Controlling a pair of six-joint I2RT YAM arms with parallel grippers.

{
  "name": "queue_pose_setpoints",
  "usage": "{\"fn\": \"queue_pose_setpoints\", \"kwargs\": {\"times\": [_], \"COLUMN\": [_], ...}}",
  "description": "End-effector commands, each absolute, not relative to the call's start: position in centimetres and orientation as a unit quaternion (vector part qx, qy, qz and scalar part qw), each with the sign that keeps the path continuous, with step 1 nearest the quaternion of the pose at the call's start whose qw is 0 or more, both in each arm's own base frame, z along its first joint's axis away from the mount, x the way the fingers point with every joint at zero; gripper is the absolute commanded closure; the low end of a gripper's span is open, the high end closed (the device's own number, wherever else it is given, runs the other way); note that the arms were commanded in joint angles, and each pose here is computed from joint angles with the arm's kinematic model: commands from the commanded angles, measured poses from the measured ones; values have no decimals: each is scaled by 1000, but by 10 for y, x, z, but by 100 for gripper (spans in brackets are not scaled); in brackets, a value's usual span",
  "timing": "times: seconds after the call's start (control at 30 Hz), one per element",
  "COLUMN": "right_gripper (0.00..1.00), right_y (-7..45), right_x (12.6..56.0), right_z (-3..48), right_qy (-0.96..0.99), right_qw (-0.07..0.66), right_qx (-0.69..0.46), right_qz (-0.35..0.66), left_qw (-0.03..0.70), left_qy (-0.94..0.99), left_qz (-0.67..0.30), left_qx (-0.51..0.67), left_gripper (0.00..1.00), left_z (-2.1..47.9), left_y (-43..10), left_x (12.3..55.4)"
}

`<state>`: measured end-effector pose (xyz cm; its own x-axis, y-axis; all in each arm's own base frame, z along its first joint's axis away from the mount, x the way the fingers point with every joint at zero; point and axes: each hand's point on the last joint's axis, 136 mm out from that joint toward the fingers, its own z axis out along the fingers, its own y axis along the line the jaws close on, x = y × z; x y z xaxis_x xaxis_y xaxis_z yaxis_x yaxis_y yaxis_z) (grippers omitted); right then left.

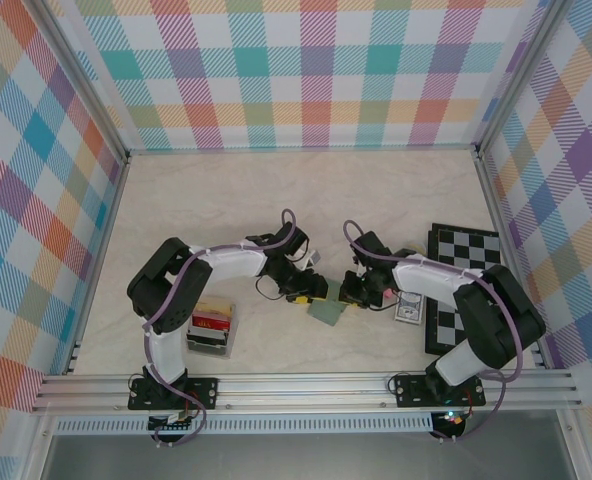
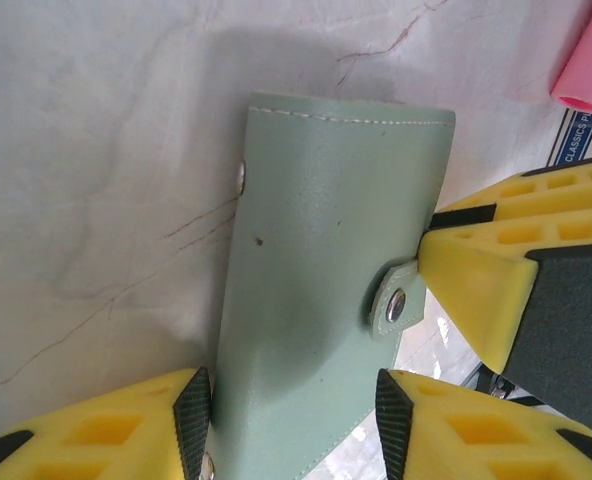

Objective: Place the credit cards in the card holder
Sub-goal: Pick up the card holder from the center of the table.

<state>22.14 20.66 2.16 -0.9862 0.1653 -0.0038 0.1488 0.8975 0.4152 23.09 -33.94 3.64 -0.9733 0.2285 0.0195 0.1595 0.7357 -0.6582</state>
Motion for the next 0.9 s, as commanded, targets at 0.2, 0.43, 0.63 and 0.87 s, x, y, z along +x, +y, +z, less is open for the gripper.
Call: {"fn": "queue_pose_setpoints", "kwargs": {"times": [0.2, 0.43, 0.63, 0.87], "right_gripper": [81, 81, 79, 73], "right_y": [195, 195, 195, 208], "right_x": [223, 225, 230, 239], "right_z": [7, 6, 16, 46], "right_qy": [984, 984, 983, 974], "right_qw": [20, 22, 34, 63], "right_qx": [69, 69, 71, 78], "right_qz": [166, 162, 163, 202], "left_qw": [26, 17, 7, -12], "left_qy": [-912, -904, -904, -912], "left_qz": [393, 414, 415, 404], "left_qx": [-114, -106, -99, -65], "left_gripper": [61, 67, 75, 90], "left_z": [62, 74, 78, 67], "left_y": [-356, -356, -353, -346], "left_x": [234, 230, 231, 235]}}
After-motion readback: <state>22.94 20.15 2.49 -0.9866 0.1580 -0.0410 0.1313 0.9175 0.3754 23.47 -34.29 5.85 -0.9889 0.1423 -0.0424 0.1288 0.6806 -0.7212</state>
